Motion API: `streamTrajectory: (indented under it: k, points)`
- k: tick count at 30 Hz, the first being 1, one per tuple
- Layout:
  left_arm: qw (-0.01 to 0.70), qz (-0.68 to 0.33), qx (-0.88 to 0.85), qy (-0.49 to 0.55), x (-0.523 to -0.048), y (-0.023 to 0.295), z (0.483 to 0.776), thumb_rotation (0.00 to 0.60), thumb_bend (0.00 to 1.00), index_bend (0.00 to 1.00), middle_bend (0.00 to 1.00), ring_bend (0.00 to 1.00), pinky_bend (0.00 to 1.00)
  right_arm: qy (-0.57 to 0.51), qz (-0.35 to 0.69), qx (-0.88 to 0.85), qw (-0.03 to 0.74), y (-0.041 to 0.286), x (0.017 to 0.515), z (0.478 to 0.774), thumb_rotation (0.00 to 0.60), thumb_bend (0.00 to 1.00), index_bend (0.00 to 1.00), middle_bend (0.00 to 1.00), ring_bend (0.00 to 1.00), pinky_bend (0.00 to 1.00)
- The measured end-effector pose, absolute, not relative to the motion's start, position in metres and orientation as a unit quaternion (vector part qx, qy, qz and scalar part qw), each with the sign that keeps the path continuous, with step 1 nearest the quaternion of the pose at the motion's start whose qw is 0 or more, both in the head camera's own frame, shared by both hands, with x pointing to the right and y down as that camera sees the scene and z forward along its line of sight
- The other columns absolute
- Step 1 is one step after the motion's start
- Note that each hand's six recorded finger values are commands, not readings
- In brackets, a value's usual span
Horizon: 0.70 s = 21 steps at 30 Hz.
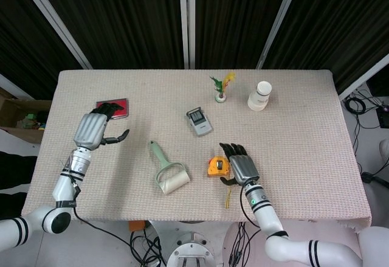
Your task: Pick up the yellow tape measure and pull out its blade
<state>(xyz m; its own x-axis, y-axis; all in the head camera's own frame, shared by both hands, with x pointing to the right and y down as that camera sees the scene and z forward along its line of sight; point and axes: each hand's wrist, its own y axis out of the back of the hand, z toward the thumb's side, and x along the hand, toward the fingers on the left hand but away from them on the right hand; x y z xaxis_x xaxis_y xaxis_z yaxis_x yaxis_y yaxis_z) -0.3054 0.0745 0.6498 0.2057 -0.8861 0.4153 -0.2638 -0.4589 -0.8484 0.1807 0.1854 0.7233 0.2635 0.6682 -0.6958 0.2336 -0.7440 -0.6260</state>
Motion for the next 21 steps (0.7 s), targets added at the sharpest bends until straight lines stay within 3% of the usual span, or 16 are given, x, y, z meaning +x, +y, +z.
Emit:
streamTrajectory:
  k: [3, 7, 21]
  points:
    - [0.324, -0.482, -0.706, 0.406, -0.305, 0.074, 0.649, 0.284, 0.26, 0.24, 0.21, 0.15, 0.30, -0.277, 0.532, -0.774, 0.204, 0.182, 0.176, 0.716, 0.600, 0.18, 0.00, 0.16, 0.05, 0.00]
    - [0.326, -0.481, -0.705, 0.406, -0.305, 0.073, 0.649, 0.282, 0.26, 0.24, 0.21, 0.15, 0.30, -0.275, 0.536, -0.769, 0.213, 0.177, 0.174, 0.710, 0.600, 0.20, 0.08, 0.21, 0.10, 0.00]
    - [0.323, -0.485, -0.706, 0.402, -0.307, 0.075, 0.651, 0.286, 0.26, 0.24, 0.21, 0.15, 0.30, -0.264, 0.565, -0.745, 0.238, 0.174, 0.168, 0.707, 0.600, 0.20, 0.21, 0.26, 0.14, 0.00]
